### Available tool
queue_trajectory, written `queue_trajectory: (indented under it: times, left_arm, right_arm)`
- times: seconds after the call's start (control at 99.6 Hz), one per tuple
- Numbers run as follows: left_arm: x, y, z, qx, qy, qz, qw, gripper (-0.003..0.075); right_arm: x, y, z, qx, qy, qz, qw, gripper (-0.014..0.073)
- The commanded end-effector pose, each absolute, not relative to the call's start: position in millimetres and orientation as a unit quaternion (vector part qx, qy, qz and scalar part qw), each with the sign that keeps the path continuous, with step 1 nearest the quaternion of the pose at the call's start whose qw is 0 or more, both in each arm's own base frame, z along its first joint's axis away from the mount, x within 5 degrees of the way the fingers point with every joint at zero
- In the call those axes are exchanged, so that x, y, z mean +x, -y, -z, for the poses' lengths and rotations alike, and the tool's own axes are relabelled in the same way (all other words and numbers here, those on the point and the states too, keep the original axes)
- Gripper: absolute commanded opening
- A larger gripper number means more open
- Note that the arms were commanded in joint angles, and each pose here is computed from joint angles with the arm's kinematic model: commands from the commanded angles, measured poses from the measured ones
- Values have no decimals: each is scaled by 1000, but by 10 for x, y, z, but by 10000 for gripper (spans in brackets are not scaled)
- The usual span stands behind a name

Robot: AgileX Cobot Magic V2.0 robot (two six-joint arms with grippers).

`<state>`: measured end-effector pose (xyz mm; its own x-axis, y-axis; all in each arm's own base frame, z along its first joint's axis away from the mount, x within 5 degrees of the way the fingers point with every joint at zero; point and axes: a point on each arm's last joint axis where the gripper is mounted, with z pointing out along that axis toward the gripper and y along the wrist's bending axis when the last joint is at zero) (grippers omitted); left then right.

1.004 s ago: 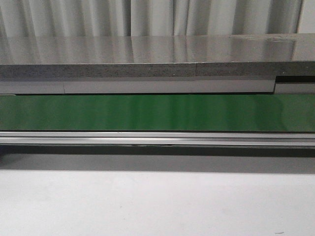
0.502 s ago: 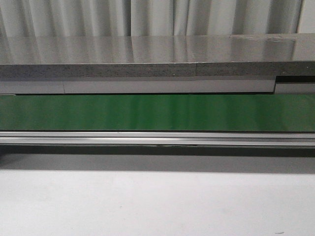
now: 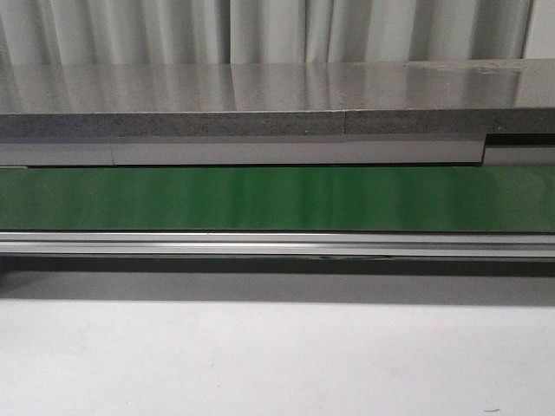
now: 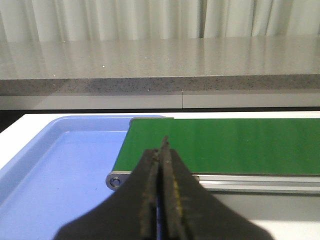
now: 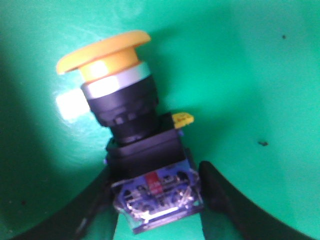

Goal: Move button from right to left
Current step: 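Lower the right gripper and grasp the yellow push button's base, then lift the button and place it onto the green conveyor belt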

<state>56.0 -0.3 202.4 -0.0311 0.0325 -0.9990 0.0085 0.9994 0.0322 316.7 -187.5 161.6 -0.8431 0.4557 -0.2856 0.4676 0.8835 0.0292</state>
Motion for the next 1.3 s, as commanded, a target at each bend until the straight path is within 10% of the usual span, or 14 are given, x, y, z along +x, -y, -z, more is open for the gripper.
queue_trajectory:
  times: [0.0,0.572,1.295]
  left_arm:
    - [555,6,-1970,12,-692,-5,722,-20]
    - [555,6,-1970,12,-692,-5,722,-20]
    - [555,6,-1970,12,-692,-5,722,-20]
  right_arm:
    - [3203,1882,-1881,241,-952,25,187,171]
    - [2766,1375,-3101,230,-929,-12,291,171]
    - [3175,801,-2656,185,-957,-94,203,171]
